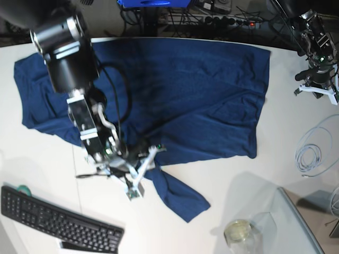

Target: Layout the t-shirt on the table in an organized manner, then fold the t-shirt properly

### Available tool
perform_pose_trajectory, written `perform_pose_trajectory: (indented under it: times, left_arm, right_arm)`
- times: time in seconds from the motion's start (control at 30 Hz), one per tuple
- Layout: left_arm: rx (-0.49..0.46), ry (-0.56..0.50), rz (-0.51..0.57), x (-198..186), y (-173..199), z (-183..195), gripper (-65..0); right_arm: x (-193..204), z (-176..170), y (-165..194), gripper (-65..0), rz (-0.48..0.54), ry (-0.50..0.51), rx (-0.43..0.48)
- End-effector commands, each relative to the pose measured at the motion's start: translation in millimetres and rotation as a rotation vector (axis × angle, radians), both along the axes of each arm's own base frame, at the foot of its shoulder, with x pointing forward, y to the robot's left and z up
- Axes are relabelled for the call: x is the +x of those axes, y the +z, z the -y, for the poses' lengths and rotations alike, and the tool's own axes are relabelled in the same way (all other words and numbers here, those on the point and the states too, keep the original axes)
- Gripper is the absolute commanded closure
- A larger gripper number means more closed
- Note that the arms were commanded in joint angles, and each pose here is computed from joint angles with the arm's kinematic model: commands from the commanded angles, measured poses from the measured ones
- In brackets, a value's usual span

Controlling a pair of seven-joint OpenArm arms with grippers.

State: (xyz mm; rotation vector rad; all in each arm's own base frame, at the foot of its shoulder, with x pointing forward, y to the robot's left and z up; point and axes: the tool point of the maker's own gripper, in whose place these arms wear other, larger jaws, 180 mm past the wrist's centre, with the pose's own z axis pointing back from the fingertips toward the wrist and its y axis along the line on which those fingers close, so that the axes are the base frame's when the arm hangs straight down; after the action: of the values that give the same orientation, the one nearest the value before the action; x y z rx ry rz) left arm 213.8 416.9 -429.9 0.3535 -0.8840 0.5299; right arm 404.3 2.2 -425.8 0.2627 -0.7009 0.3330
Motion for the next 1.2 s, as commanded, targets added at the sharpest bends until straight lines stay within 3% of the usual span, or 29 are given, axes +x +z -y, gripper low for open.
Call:
perform_pose_trajectory:
  times: [0.0, 0.17, 0.33, 0.6, 0.73, 0.9, 1.17]
  left_arm:
    - [0.043, -0.005, 0.036, 7.0, 15.9, -10.1, 0.0]
    - [0.043, -0.005, 0.036, 7.0, 15.9, -10.1, 0.0]
    - [0.041, -0.011, 0.034, 8.0, 15.1, -8.3, 0.0]
    - [0.041, -0.012, 0.034, 8.3, 14.9, -7.9, 0.0]
    - [0.041, -0.012, 0.035, 9.0, 15.3, -7.9, 0.0]
    - [0.041, -0.012, 0.035, 9.0, 15.3, -7.9, 0.0]
    - [0.041, -0.011, 0.034, 8.0, 15.1, -8.3, 0.0]
  right_arm:
    - [15.3, -2.8, 10.2, -24.9, 0.029, -0.004, 0.009]
    - [40.3, 0.6, -3.6, -23.7, 0.015, -0.030, 0.001]
    - [39.1, 3.2, -27.5, -23.7, -0.032, -0.052, -0.006]
    - [29.2, -1.5, -36.4, -23.6, -0.048, -0.049, 0.003]
    - [29.5, -12.4, -30.3, -23.6, -0.026, -0.031, 0.015]
    - [27.2, -36.8, -11.5, -23.6, 0.060, 0.061, 0.002]
    - [29.0, -28.0, -27.1, -23.6, 0.048, 0.047, -0.016]
